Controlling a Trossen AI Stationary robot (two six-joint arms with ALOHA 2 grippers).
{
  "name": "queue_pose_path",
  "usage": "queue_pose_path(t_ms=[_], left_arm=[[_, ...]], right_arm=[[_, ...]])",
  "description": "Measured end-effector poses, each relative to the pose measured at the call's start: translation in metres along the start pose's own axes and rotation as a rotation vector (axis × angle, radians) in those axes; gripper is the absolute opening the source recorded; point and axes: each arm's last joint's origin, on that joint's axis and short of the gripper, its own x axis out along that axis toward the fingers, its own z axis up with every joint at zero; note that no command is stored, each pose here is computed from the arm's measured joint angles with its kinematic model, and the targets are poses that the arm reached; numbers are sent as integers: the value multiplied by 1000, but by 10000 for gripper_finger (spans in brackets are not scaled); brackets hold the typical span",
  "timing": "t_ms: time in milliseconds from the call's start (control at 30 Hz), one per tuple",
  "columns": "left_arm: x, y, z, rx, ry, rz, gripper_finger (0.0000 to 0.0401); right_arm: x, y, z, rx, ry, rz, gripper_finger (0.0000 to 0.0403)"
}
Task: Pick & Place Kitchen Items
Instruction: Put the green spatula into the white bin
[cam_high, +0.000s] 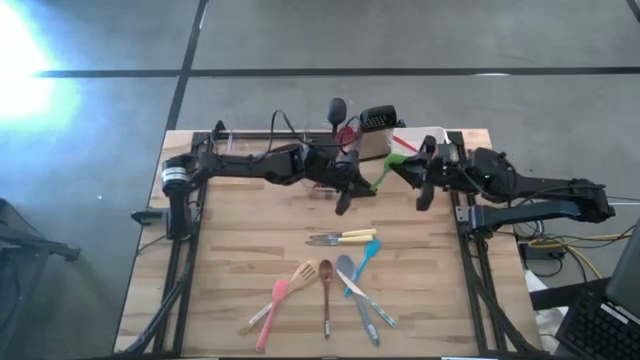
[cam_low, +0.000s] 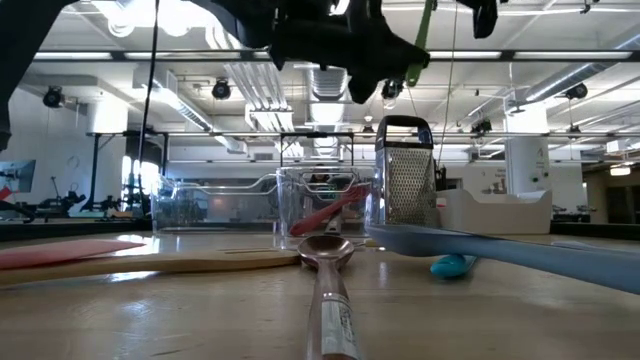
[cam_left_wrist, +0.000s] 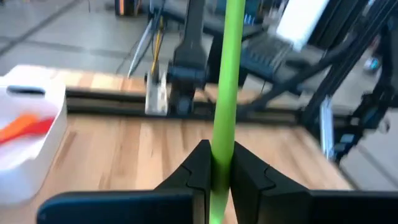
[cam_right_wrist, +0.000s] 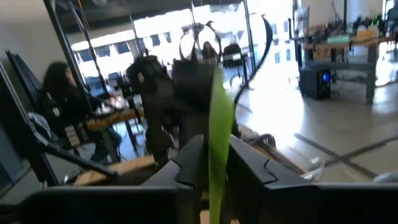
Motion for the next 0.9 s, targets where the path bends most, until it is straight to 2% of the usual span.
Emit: queue_pose_path(t_ms=[200,367,533,667,900], left_arm=[[-22,-9,8,62,260,34,35],[-47,-16,8,118,605,58,35],[-74,-27,12,147,872,-11,35],[-89,-34,19,98,977,-34,35],[-93,-37,17,31,1045,-33,35]], right_arm=[[-24,0,9,2,-17,27,105],[-39,-1,11,-7,3,40,130],[-32,0,2,-31,87,85,140],[-18,1,-10,-33,185,139,137],[25,4,-29,0,351,202,122]])
